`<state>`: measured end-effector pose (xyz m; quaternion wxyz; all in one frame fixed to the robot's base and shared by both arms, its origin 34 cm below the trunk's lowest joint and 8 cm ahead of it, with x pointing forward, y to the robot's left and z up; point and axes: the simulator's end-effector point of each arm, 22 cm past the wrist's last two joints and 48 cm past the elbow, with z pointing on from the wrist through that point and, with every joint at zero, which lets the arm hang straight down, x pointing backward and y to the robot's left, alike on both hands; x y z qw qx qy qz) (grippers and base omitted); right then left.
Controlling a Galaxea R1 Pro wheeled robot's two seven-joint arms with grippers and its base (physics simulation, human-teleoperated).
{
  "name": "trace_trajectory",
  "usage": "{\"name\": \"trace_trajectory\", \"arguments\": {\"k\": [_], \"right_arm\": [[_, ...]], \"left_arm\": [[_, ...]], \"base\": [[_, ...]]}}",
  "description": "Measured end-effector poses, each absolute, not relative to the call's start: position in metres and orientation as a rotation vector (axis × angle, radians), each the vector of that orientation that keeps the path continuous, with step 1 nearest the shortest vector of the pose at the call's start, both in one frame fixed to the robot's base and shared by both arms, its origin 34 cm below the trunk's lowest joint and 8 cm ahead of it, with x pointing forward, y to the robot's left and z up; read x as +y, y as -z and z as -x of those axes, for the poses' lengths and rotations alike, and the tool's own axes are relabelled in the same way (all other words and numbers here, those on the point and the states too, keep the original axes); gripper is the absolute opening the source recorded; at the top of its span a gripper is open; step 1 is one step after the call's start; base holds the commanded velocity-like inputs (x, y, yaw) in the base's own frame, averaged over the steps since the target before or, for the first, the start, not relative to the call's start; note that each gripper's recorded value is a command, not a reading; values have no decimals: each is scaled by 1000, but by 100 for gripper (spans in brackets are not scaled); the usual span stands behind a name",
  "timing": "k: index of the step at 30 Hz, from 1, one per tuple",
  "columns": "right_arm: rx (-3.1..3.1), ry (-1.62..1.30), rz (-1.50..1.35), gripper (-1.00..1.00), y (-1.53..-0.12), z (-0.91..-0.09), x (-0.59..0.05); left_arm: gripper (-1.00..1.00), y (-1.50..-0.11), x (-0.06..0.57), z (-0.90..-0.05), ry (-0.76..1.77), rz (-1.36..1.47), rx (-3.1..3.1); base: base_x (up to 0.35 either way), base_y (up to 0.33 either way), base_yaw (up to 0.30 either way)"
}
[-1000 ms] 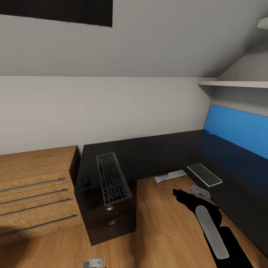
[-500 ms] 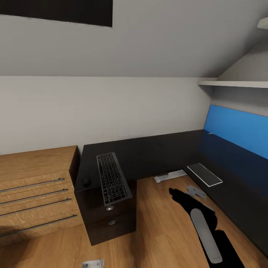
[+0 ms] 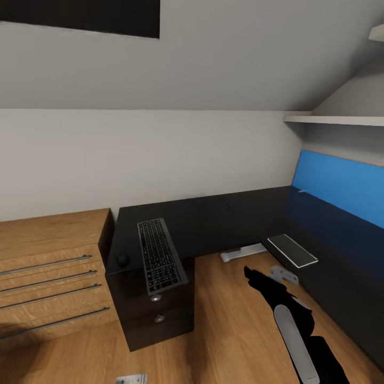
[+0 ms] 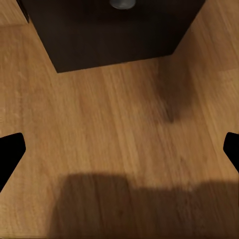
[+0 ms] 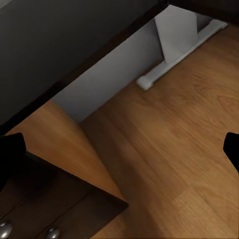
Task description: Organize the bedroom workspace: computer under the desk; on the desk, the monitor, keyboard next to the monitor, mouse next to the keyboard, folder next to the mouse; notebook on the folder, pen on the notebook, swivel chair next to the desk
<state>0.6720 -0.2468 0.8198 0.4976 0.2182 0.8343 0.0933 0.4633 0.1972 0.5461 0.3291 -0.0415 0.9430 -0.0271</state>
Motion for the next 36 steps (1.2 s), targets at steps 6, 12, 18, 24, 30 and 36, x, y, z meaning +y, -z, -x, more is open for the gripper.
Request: {"name": "trace_trajectory", "arguments": {"k": [6,12,18,24,30,36], "right_arm": [[1977,-223,-507,100,-829,-677,-248],[1910,-441,-317,100,-854,-685,-199],[1910,-439,-319,100,-854,-685,-200],[1910,-435,-317,100,-853,-685,-201],[1898,-404,-335,100,-854,-687,-216],[1834,-335,-432,100,-861,-696,-261]], "left_arm": [[100,-543,199,-460,65,109,2477],[100,-542,199,-459,63,108,2479],[100,-542,199,-459,63,108,2480],[100,-541,199,-459,62,108,2482],[100,-542,198,-459,64,109,2482],[100,-542,198,-459,65,109,2482]], "base": [[0,-283,199],[0,-307,237],[0,-267,75],[0,-59,8],[0,-3,0],[0,0,0]]}}
